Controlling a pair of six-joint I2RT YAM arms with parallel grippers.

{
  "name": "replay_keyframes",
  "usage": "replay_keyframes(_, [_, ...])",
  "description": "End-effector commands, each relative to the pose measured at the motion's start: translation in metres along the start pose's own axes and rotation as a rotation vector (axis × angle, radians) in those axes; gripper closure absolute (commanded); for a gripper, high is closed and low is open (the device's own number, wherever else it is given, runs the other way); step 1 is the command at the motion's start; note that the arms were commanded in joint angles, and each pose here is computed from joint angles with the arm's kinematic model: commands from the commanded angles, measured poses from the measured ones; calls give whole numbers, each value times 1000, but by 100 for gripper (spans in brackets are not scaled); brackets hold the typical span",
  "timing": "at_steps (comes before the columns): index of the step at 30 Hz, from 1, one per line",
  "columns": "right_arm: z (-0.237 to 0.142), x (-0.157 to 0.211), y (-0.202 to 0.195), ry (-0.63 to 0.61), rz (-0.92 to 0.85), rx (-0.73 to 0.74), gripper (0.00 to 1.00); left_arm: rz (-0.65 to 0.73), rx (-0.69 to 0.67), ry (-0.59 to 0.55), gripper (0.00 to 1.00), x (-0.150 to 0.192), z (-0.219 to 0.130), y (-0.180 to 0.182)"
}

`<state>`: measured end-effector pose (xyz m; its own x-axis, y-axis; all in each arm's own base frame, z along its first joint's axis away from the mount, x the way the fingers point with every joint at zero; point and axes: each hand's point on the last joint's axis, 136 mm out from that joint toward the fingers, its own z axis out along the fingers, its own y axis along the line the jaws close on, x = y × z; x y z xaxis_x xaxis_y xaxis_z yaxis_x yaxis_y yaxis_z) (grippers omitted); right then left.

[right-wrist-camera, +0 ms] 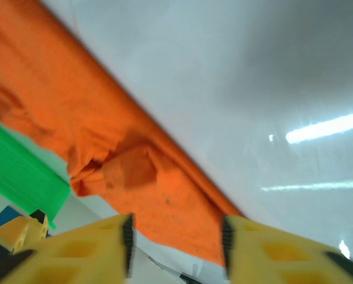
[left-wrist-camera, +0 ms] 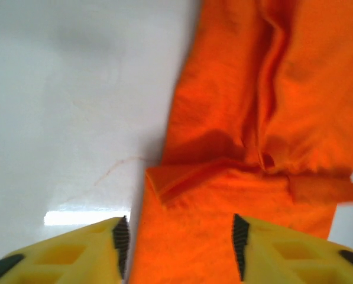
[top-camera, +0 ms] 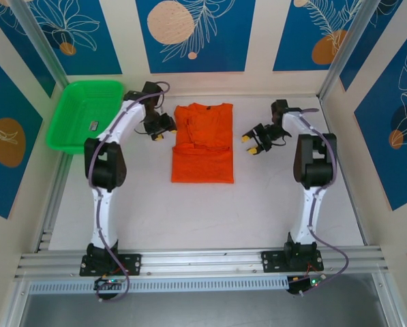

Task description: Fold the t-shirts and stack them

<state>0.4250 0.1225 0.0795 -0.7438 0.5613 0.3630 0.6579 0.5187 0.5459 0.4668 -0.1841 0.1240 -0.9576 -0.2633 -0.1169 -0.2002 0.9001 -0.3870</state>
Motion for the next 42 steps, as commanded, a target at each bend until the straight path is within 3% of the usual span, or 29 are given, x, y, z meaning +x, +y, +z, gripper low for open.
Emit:
replay_keyframes(1, [-11,52,24,20,-168,-109,73,159,148,22,61,38,-19,-38])
replay_keyframes(4, [9,84,9,111,-214,-101,91,279,218,148,69,88,0,-55])
replay_keyframes(9, [50,110,-12,223,-251,-23,96,331,202,268,77,132,39,-49])
replay_keyframes(18, [92,129,-55,282,-340,159,100,305,-3,332,83,172,87,29])
replay_keyframes(32, [75,201,-120,434,-421,282,100,283,-90,525,82,286,44,93])
replay_keyframes(37, [62,215,-95,399,-523,222,100,323,-112,436,77,267,16,82])
replay_keyframes(42, [57,202,-47,258,-718,119,100,379,-73,207,68,214,0,50])
